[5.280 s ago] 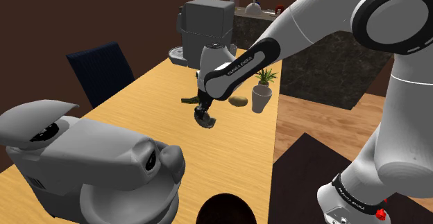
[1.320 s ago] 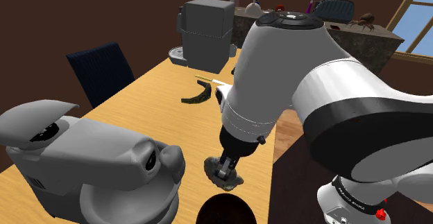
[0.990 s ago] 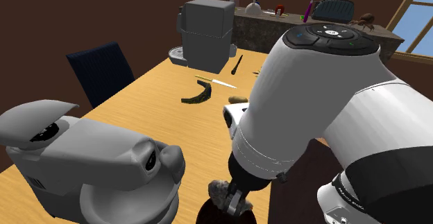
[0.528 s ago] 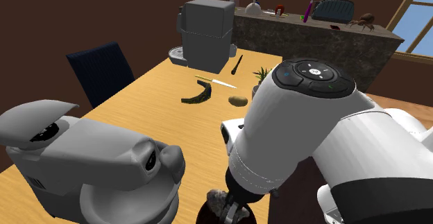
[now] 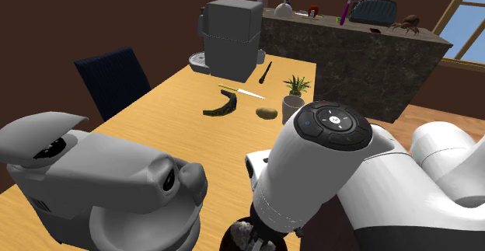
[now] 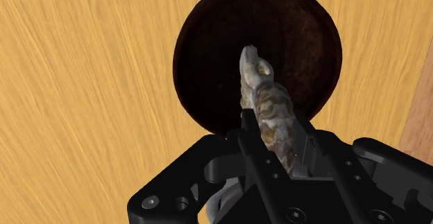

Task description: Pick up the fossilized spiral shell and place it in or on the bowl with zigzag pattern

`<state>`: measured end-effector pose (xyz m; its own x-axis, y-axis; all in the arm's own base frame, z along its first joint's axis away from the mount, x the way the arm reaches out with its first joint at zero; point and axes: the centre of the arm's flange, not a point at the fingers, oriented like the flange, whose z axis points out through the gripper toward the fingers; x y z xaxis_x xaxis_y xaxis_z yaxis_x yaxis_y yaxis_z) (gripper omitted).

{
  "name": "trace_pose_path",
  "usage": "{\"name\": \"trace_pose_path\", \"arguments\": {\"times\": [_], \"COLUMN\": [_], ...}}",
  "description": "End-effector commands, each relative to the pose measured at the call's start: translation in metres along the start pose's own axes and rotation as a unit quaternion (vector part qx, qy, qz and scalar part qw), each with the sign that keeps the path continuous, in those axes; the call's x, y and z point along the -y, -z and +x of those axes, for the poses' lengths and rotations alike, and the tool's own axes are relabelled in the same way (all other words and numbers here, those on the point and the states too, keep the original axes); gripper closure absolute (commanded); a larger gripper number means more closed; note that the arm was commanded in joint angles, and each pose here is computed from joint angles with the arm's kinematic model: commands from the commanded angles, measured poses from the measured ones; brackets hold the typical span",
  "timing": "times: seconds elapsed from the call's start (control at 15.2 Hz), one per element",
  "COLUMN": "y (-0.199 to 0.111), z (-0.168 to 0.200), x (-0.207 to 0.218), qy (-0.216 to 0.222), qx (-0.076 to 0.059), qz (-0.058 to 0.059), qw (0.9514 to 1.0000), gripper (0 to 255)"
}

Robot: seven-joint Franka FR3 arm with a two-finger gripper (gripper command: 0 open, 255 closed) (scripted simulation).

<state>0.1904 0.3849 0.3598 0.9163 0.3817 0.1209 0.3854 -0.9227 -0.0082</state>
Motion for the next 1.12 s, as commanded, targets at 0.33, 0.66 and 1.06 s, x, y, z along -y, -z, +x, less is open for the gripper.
{"name": "trace_pose_path", "arguments": {"times": [0.33,0.66,1.06], "y": [-0.014,-0.014,0.012], "z": [-0.001,-0.001,-0.001], "x": [0.0,0.0,0.0], "qy": [0.0,0.0,0.0], "qx": [0.0,0.0,0.0], "qz": [0.0,0.0,0.0], "qw": [1.0,1.0,1.0], "gripper": [255,0,0]}}
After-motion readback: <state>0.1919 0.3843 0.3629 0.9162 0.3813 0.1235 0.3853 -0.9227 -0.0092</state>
